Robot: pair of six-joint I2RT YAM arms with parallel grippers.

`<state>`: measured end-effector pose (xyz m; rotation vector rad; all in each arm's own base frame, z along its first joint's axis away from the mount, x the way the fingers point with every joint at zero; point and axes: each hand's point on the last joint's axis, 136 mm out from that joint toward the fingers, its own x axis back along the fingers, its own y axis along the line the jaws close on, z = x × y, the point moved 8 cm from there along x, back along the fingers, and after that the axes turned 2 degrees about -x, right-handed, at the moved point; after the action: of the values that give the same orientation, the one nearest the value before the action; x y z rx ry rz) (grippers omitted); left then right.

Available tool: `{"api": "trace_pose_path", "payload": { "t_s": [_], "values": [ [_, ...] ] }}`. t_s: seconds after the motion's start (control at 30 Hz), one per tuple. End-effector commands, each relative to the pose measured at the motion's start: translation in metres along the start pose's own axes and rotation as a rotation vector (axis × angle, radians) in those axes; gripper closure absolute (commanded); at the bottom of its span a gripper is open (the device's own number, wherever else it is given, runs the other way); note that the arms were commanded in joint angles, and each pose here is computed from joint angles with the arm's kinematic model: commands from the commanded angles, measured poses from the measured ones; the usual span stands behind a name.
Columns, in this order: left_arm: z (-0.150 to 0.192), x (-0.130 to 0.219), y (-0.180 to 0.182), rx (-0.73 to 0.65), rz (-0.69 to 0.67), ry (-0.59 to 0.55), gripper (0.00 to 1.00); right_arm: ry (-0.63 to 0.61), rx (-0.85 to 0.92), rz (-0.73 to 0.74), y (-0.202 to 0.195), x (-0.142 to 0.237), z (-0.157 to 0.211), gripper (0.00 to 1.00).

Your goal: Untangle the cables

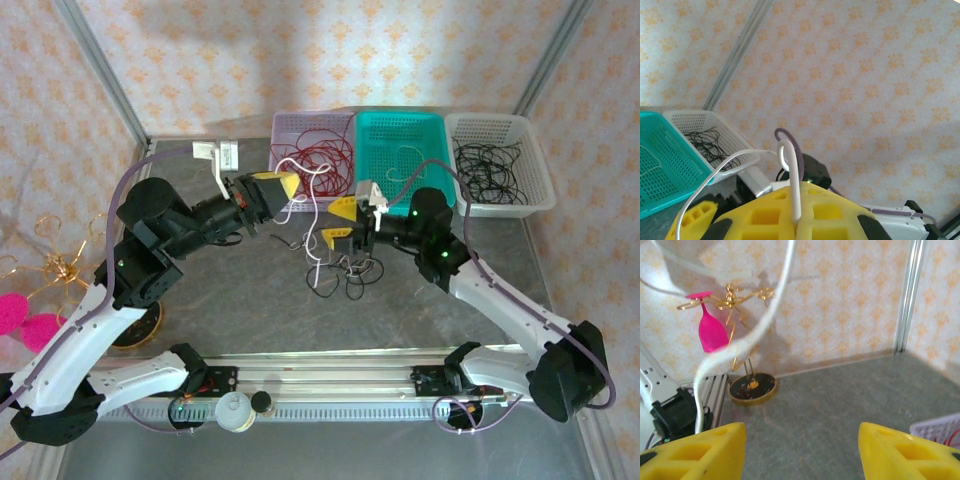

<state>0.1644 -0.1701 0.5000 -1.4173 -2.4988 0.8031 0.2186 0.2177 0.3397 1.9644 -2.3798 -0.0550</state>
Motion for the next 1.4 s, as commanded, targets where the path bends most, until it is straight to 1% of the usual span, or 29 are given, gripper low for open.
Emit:
{"api": "trace_pose_path", "payload": {
  "t_s": [0.0,0.1,0.2,0.27,0.37,0.43,0.5,0.57,0.6,0.67,0.7,0.77,0.8,0.9,1.07,1.17,1.27,1.37],
  "values": [
    [-0.009,0.008,-0.010,-0.036,0.016,-0.025,1.00,-0.098,0.050,-0.085,0.007,-0.003,-0.044,0.40],
    [-0.008,0.010,-0.010,-0.037,0.018,-0.029,1.00,-0.050,-0.039,-0.164,0.001,-0.016,-0.054,0.40],
    [-0.006,0.011,-0.008,-0.037,0.013,-0.024,1.00,-0.053,-0.054,-0.189,0.000,-0.019,-0.068,0.39],
    [-0.004,0.010,-0.007,-0.033,0.009,-0.017,1.00,-0.065,-0.060,-0.192,-0.002,-0.020,-0.078,0.39],
    [-0.003,0.009,-0.006,-0.033,0.009,-0.016,1.00,-0.068,-0.104,-0.146,-0.011,-0.026,-0.086,0.41],
    [-0.002,0.009,-0.005,-0.034,0.010,-0.018,1.00,-0.071,-0.125,-0.080,-0.020,-0.030,-0.086,0.47],
    [-0.002,0.009,-0.005,-0.037,0.011,-0.018,1.00,-0.079,-0.149,-0.018,-0.029,-0.033,-0.083,0.58],
    [-0.001,0.008,-0.003,-0.036,-0.003,-0.014,1.00,-0.104,-0.180,-0.001,-0.032,-0.034,-0.083,0.68],
    [0.000,0.008,-0.003,-0.038,-0.004,-0.010,1.00,-0.127,-0.197,-0.011,-0.032,-0.035,-0.083,0.71],
    [0.001,0.008,-0.002,-0.037,-0.008,-0.009,1.00,-0.169,-0.223,-0.040,-0.031,-0.035,-0.083,0.72],
    [0.002,0.008,-0.001,-0.036,-0.010,-0.010,1.00,-0.180,-0.222,-0.059,-0.029,-0.035,-0.083,0.70],
    [0.002,0.009,-0.001,-0.035,-0.011,-0.012,1.00,-0.191,-0.208,-0.084,-0.025,-0.035,-0.083,0.59],
    [0.002,0.009,-0.001,-0.035,-0.012,-0.016,1.00,-0.191,-0.207,-0.081,-0.024,-0.034,-0.083,0.55],
    [0.002,0.011,-0.001,-0.035,-0.013,-0.026,1.00,-0.161,-0.185,-0.055,-0.025,-0.030,-0.084,0.48],
    [0.006,0.012,0.002,-0.023,-0.023,-0.016,1.00,-0.133,-0.191,-0.028,-0.030,-0.015,-0.087,0.45],
    [0.007,0.012,0.004,-0.018,-0.030,-0.015,1.00,-0.115,-0.186,0.001,-0.030,-0.002,-0.087,0.44],
    [0.008,0.013,0.003,-0.017,-0.026,-0.018,1.00,-0.086,-0.169,-0.031,-0.022,0.010,-0.086,0.43],
    [0.008,0.012,0.003,-0.014,-0.023,-0.012,1.00,-0.065,-0.126,-0.081,-0.008,0.010,-0.085,0.42]
  ]
}}
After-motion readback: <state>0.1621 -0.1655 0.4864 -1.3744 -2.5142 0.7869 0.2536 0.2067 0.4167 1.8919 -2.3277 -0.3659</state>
